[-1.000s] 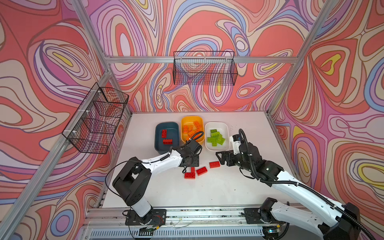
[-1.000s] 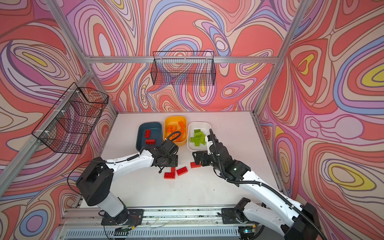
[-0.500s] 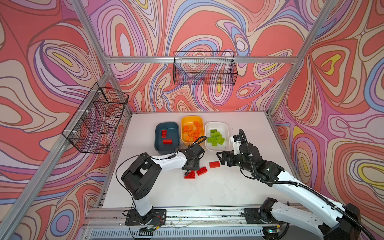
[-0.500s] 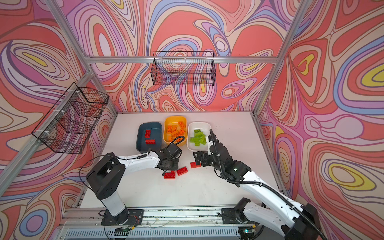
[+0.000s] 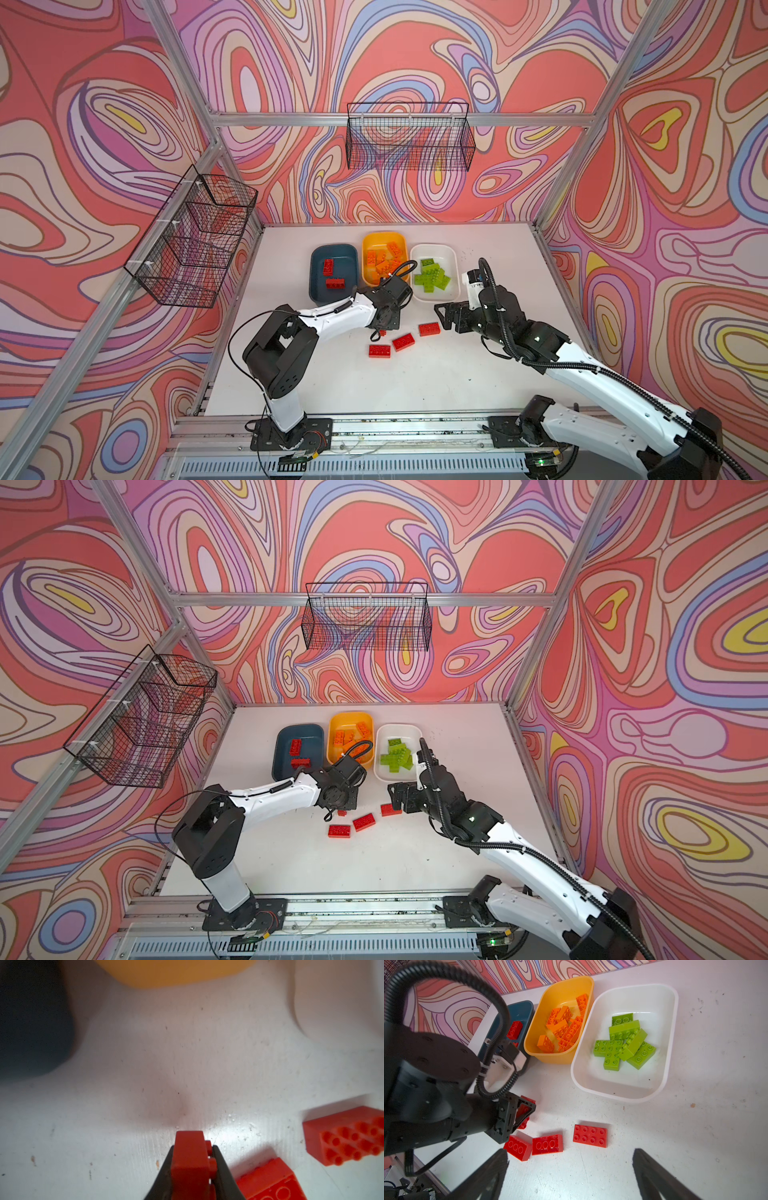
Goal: Sort the legos into containers by color
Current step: 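Carry the red brick into the teal bin and release it, then lower the left gripper onto a red brick and close it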
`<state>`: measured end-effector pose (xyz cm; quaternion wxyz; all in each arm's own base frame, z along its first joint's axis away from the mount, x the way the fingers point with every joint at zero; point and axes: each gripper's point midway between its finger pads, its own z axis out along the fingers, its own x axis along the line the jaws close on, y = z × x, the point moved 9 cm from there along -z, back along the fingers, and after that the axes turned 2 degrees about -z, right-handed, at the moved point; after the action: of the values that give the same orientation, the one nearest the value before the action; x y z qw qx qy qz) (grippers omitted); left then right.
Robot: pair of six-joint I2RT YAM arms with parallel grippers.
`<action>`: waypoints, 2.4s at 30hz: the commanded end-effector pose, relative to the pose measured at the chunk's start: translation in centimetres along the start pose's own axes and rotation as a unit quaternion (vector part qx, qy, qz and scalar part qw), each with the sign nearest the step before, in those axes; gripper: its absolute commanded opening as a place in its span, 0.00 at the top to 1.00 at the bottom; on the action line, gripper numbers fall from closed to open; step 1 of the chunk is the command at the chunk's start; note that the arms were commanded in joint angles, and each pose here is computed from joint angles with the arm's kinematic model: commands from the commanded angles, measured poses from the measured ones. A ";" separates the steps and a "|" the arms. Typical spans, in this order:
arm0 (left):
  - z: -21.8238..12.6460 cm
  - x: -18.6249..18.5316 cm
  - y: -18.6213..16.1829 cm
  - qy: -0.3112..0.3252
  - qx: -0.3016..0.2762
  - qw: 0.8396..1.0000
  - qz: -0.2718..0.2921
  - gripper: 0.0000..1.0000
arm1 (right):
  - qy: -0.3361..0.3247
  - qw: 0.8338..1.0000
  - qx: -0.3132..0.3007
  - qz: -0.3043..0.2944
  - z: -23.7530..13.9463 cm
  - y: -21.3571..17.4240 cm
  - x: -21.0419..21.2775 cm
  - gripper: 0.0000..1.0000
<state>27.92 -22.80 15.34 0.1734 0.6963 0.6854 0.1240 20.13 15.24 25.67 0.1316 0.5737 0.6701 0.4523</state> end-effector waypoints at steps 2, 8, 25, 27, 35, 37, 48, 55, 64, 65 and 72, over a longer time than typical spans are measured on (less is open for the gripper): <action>-3.2 2.6 4.0 0.019 -0.049 0.998 -0.021 1.00 | -0.002 1.000 -0.009 0.001 -0.3 0.8 0.3 0.02; -4.5 6.5 9.1 0.015 -0.089 0.993 -0.082 1.00 | -0.004 1.000 -0.008 -0.002 -0.3 1.1 0.4 0.02; 3.0 15.1 17.0 0.024 -0.040 0.978 -0.201 0.47 | -0.022 1.000 -0.004 -0.011 0.3 1.1 0.2 0.02; 2.8 14.9 16.9 0.007 -0.044 0.977 -0.208 0.25 | -0.025 1.000 -0.005 -0.011 0.2 1.2 0.2 0.02; -2.5 11.9 13.9 -0.002 -0.082 0.982 -0.168 0.17 | -0.016 1.000 -0.008 -0.006 0.5 1.3 0.4 0.02; -3.8 10.5 12.0 -0.016 -0.089 0.985 -0.145 0.17 | -0.011 1.000 -0.007 -0.004 0.6 1.3 0.5 0.02; -4.7 3.3 -0.6 -0.119 -0.054 0.988 0.080 0.19 | 0.011 1.000 -0.009 0.005 -0.4 1.0 0.6 0.02; -3.3 -1.6 -5.1 -0.145 -0.025 0.965 0.216 0.19 | 0.013 1.000 -0.016 0.020 -2.1 0.6 0.2 0.02; -0.4 -5.0 -7.1 -0.147 0.020 0.946 0.287 0.19 | 0.006 0.999 -0.021 0.033 -3.5 -0.1 -0.4 0.02; -0.1 -5.0 -7.2 -0.145 0.022 0.946 0.288 0.19 | 0.004 0.999 -0.022 0.034 -3.6 -0.1 -0.5 0.02; 1.5 -5.2 -7.2 -0.117 0.019 0.950 0.290 0.19 | 0.001 0.999 -0.024 0.033 -3.7 -0.1 -0.6 0.02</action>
<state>20.99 -27.30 11.06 0.1860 0.8775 0.4390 0.0515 17.81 13.34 27.88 0.1258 0.5835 0.6418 0.4814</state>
